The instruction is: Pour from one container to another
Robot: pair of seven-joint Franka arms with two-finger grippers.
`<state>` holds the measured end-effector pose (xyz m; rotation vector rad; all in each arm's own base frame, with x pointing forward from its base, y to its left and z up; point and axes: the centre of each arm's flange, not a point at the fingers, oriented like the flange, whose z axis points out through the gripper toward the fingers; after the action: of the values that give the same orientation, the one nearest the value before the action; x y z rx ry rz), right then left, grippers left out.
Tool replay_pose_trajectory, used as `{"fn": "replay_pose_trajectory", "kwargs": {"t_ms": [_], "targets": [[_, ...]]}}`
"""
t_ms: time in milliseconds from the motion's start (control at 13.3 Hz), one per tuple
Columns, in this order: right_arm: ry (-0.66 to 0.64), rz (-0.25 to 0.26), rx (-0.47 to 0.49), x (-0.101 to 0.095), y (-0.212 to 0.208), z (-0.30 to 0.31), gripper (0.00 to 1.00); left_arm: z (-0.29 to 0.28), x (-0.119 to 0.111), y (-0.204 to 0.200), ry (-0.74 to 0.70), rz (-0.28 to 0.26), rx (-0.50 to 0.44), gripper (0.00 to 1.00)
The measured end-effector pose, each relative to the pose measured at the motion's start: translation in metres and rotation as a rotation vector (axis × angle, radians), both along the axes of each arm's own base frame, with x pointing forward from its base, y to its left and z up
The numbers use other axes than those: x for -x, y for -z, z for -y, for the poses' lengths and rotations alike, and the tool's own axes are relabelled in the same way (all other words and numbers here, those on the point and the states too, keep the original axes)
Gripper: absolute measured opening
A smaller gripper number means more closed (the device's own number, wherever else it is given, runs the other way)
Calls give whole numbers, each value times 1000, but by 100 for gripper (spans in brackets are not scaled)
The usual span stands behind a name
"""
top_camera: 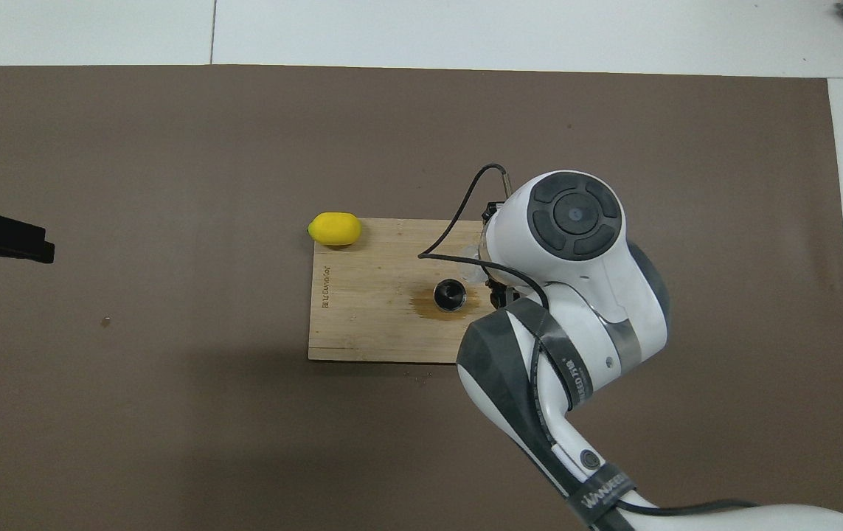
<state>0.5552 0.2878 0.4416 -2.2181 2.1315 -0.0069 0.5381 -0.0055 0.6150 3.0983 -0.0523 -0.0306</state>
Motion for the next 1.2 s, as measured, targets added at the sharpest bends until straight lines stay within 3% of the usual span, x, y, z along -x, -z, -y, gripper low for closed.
{"fn": "replay_pose_trajectory", "kwargs": {"t_ms": [525,900,1200], "targets": [[214,-27,-169,-25,-3,76,51,0,0,0,-2,0,-1,100],[334,8,-296,-33,24,142,51,0,0,0,-3,0,-1,100],[311,43,-434,-25,59,220,51,0,0,0,-6,0,-1,100]]}}
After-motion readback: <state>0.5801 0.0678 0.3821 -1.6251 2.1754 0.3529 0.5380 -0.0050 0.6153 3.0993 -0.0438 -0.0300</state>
